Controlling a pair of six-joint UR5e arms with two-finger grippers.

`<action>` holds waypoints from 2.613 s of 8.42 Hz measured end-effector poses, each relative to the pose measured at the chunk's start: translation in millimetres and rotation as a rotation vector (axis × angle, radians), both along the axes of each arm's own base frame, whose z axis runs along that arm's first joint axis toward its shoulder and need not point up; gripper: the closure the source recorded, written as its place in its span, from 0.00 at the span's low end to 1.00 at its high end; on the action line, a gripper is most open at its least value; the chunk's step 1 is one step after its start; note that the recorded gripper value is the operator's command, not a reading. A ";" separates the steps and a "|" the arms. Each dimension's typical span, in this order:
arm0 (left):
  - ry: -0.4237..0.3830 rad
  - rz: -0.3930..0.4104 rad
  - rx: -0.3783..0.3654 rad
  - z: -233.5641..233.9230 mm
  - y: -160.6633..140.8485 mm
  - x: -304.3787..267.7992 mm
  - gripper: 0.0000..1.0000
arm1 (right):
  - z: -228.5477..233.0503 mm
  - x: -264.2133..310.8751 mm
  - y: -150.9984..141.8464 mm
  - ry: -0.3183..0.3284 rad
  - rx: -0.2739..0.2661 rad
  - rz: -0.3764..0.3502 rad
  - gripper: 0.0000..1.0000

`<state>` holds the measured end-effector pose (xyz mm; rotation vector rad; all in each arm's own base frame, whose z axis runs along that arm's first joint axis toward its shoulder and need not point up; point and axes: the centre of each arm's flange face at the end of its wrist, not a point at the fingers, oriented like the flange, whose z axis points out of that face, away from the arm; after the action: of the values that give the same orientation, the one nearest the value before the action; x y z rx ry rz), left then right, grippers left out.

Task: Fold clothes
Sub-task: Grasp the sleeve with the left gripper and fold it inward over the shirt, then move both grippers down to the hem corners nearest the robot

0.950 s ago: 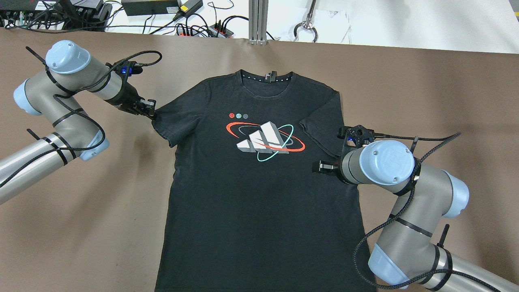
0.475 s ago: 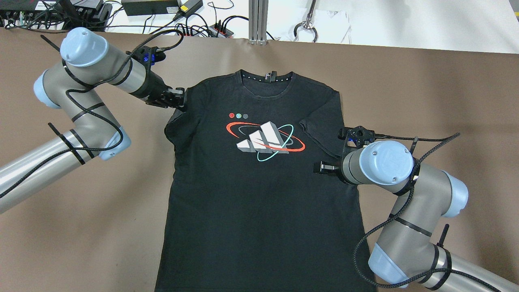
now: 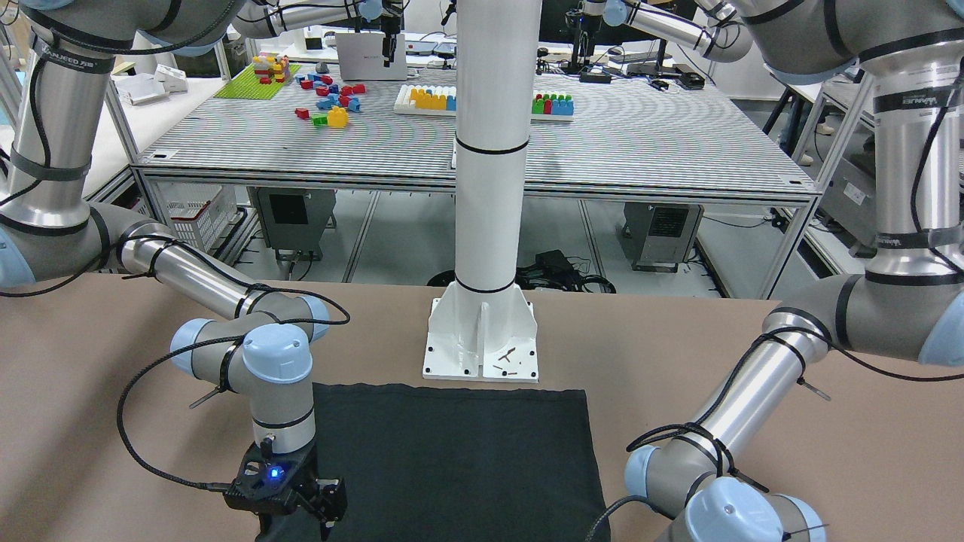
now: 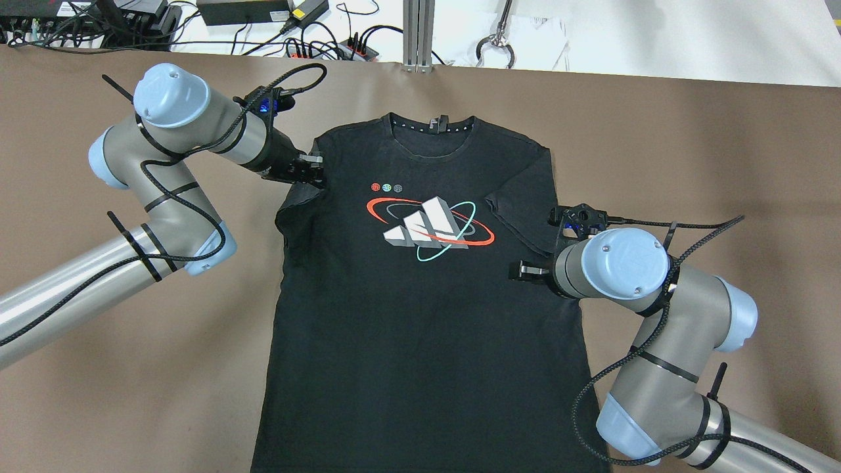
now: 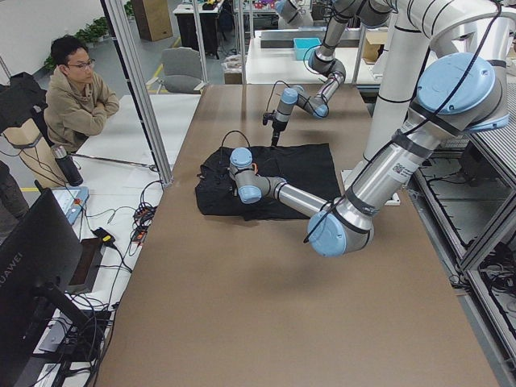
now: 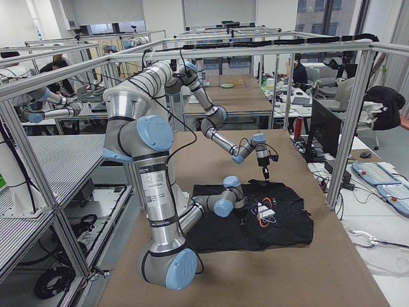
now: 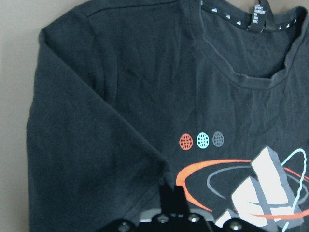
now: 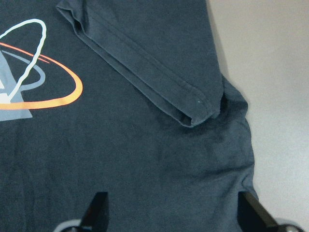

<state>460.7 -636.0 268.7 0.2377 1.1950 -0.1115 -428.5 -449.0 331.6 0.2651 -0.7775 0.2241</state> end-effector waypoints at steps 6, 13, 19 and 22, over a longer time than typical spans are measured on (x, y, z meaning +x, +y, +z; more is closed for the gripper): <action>-0.026 -0.040 0.004 -14.9 -7.7 35.6 1.00 | -0.7 -0.8 -0.6 -0.001 0.000 0.002 0.06; 0.056 -0.117 -0.069 -23.6 49.2 41.9 0.00 | -16.1 -1.4 -1.3 -0.028 0.002 0.024 0.06; 0.094 -0.173 -0.244 31.7 266.0 -16.3 0.00 | -5.4 11.2 93.9 -0.151 -0.263 0.266 0.31; 0.090 -0.187 -0.271 31.6 295.8 -15.7 0.00 | 38.7 18.7 195.7 -0.119 -0.341 0.358 0.44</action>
<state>445.0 -340.3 300.3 0.1061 1.2307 -0.4487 -409.8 -253.3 370.3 0.0658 -0.7915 0.7080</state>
